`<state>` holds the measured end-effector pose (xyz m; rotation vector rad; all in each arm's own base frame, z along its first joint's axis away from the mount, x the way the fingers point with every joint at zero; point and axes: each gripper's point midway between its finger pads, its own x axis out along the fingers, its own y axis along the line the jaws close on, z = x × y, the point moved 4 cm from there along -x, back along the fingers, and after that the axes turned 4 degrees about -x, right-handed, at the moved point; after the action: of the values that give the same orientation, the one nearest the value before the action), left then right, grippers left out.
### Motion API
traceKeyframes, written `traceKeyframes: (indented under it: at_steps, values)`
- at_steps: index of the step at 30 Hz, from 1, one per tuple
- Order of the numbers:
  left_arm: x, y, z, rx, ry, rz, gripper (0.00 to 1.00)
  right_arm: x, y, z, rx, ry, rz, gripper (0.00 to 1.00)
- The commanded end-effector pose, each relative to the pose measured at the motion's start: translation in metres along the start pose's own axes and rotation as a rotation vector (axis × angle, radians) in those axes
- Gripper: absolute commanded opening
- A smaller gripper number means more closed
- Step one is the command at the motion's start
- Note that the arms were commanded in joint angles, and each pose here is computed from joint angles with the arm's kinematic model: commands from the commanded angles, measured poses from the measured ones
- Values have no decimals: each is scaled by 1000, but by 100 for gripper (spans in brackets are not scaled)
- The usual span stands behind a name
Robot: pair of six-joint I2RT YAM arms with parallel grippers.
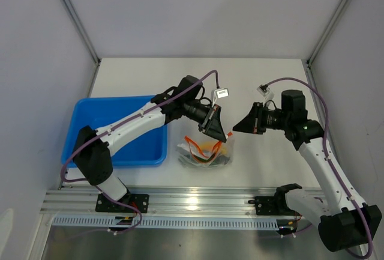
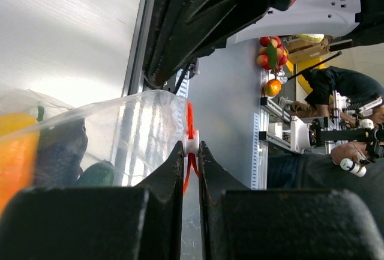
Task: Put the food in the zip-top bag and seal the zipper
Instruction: Zip the zipper food storage bag at the center of the board.
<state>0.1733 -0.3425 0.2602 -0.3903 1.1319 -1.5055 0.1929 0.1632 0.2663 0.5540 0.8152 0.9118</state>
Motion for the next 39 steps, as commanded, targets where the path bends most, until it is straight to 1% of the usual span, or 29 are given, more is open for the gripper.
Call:
traceKeyframes:
  at_steps: [1, 2, 3, 4, 6, 11, 13, 16, 19, 27, 28, 29, 32, 34, 36, 37, 38, 39]
  values:
    - [-4, -9, -4, 37, 12, -15, 5, -5, 24, 8, -68, 14, 146, 0]
    - [-4, -10, -3, 41, 12, -19, 3, -7, 25, 8, -76, 14, 150, 6]
    - [-3, -9, -2, 42, 12, -21, 2, -9, 28, 7, -106, 10, 157, 28]
    - [-3, -11, 0, 46, 12, -29, 1, -10, 31, 7, -121, 11, 168, 33]
    - [-2, -11, 0, 46, 15, -31, 0, -11, 33, 7, -126, 16, 181, 40]
    - [-2, -11, 2, 50, 19, -46, 1, -10, 41, 4, -127, 34, 266, 40]
    - [-2, -13, 2, 54, 18, -49, 1, -8, 43, 2, -123, 51, 294, 35]
    - [-2, -13, 3, 56, 18, -56, 1, -6, 45, -1, -127, 69, 325, 33]
    - [-2, -13, 2, 58, 20, -61, 1, -4, 43, -6, -130, 86, 334, 30]
    - [-2, -14, 2, 60, 23, -73, 0, 2, 31, -16, -126, 106, 289, 29]
    - [-2, -14, 2, 59, 23, -73, 1, 3, 28, -16, -127, 100, 267, 30]
    - [-2, -13, 1, 57, 25, -74, 0, 3, 26, -16, -123, 101, 255, 35]
    - [-1, -13, 2, 58, 23, -73, 1, 2, 24, -12, -135, 83, 229, 42]
    - [-1, -13, 3, 57, 22, -74, 1, -1, 26, -8, -148, 78, 207, 43]
    - [-2, -15, 4, 62, 20, -74, 1, -3, 23, -9, -145, 81, 146, 47]
    - [-2, -14, 4, 61, 20, -71, 1, -5, 22, -8, -173, 74, 130, 49]
    - [-2, -14, 5, 63, 19, -66, 0, -6, 21, -7, -182, 69, 106, 54]
    - [-2, -14, 5, 68, 20, -66, 1, -7, 17, -9, -186, 73, 79, 55]
